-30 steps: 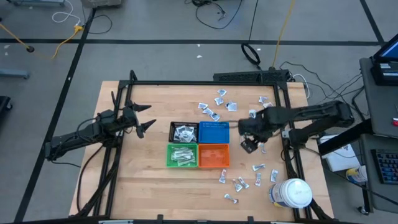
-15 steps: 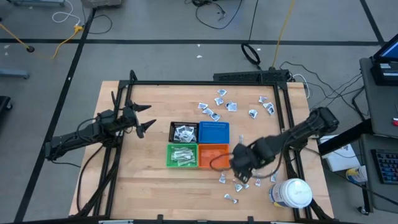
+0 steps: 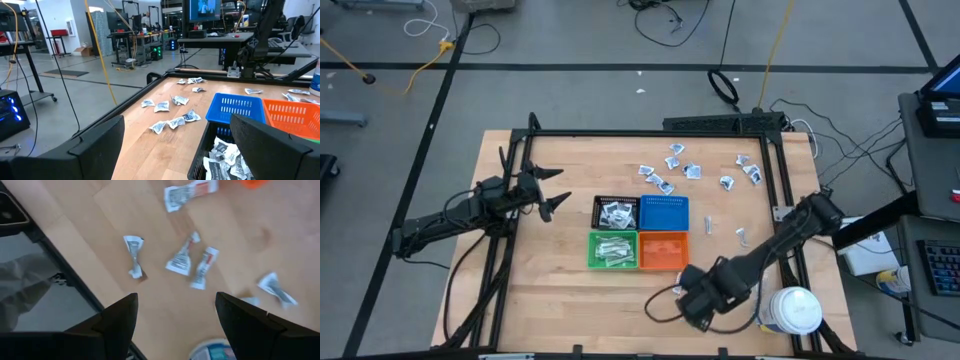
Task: Pick & Place First Aid Supplies
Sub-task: Put the ointment pack into the orange bin
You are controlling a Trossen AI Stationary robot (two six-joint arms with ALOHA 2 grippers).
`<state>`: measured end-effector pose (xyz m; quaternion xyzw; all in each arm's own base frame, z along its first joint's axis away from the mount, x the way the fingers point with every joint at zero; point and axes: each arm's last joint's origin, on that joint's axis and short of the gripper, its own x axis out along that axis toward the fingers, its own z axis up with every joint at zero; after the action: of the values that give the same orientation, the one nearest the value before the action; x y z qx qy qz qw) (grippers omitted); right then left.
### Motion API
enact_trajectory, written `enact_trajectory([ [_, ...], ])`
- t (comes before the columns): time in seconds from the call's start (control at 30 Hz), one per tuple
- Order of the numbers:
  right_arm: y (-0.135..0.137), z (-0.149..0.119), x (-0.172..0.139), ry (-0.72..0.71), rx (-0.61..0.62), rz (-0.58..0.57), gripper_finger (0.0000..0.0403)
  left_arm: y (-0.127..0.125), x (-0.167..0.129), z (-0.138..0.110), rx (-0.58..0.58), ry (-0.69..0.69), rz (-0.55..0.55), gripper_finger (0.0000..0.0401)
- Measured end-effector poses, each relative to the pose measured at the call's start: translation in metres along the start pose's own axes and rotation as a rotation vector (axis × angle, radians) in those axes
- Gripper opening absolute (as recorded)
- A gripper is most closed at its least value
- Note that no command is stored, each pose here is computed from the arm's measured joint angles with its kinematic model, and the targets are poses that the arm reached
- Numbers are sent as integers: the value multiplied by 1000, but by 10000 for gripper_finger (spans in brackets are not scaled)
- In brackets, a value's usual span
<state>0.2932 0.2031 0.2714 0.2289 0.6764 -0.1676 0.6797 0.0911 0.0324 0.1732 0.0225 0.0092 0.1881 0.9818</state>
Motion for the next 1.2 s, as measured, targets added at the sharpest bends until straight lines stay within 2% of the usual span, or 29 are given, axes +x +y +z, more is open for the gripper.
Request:
enact_trajectory([
  [0.17,20,4,31,1,-39,3,263,0,0,0,0,0,0,365],
  [0.43,30,6,63,30,-80,-53,263,0,0,0,0,0,0,365],
  [1.03,55,1,116,50,-187,-31,262,0,0,0,0,0,0,365],
  [1.2,56,3,123,51,-204,-26,243,0,0,0,0,0,0,365],
])
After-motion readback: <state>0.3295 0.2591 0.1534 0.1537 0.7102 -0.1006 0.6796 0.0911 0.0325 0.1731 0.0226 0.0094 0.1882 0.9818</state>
